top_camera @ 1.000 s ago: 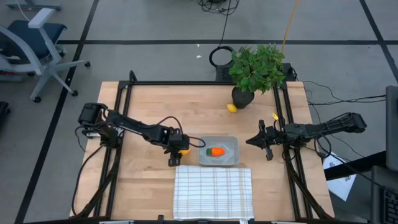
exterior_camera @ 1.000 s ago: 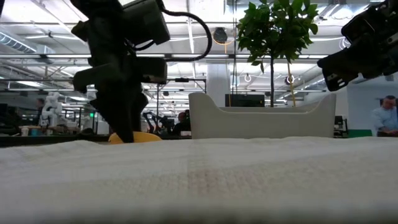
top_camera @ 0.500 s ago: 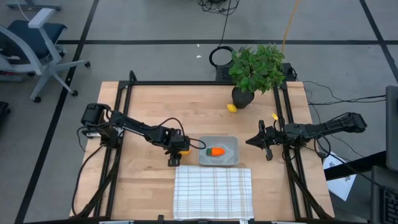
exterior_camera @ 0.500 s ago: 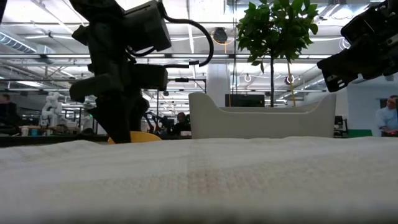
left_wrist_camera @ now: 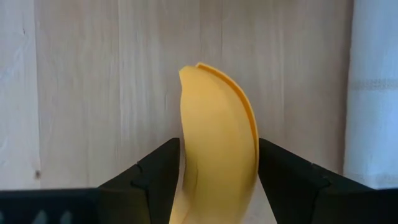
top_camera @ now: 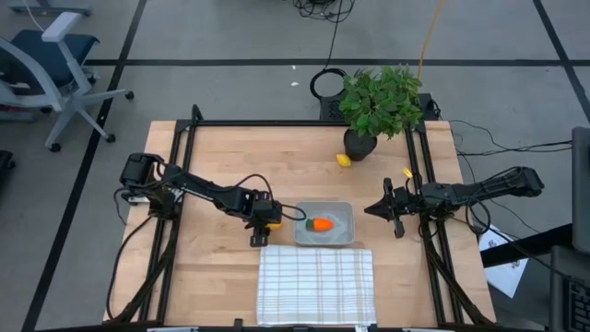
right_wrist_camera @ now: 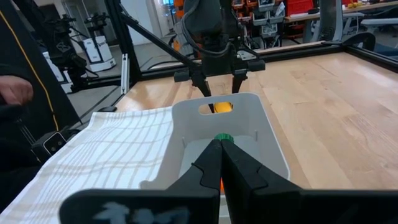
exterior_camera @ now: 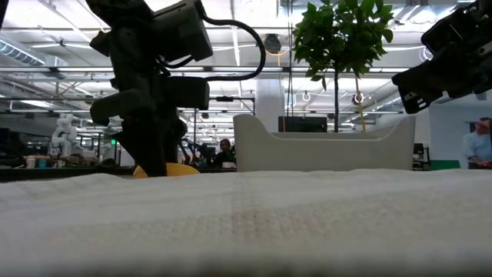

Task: Pick and placing Produce into tupperware
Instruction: Put the yellow banana into the gray bin

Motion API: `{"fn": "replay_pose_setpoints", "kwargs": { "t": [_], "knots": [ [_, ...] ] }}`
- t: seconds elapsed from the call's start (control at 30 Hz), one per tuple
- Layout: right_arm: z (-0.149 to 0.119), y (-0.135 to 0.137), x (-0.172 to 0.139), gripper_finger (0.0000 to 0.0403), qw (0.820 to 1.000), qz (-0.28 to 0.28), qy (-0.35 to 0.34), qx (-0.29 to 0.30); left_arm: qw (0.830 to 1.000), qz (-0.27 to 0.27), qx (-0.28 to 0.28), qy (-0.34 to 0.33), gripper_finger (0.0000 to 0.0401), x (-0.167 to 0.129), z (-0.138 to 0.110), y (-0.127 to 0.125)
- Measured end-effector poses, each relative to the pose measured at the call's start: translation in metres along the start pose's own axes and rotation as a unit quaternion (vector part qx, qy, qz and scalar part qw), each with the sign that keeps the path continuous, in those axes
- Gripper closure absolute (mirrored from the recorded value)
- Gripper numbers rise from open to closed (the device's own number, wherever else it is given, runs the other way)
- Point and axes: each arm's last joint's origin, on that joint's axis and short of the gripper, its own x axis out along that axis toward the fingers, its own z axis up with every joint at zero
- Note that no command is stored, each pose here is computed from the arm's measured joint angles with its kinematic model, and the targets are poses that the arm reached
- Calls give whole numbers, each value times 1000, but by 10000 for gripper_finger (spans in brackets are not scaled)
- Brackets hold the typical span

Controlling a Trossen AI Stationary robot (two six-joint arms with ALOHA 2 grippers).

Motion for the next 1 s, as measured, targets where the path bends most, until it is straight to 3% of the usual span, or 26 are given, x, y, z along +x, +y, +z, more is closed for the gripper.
{"fn": "replay_pose_setpoints", "kwargs": {
  "t": [0.37,0.67,1.0],
  "knots": [
    [0,0,0,403,1000,0,0,3,1000,-2,9,-4,280,-1,1,0],
    [0,0,0,403,1000,0,0,3,999,3,33,-3,245,-6,7,1],
    [0,0,0,403,1000,0,0,3,998,30,50,20,257,-32,31,8]
  ]
}}
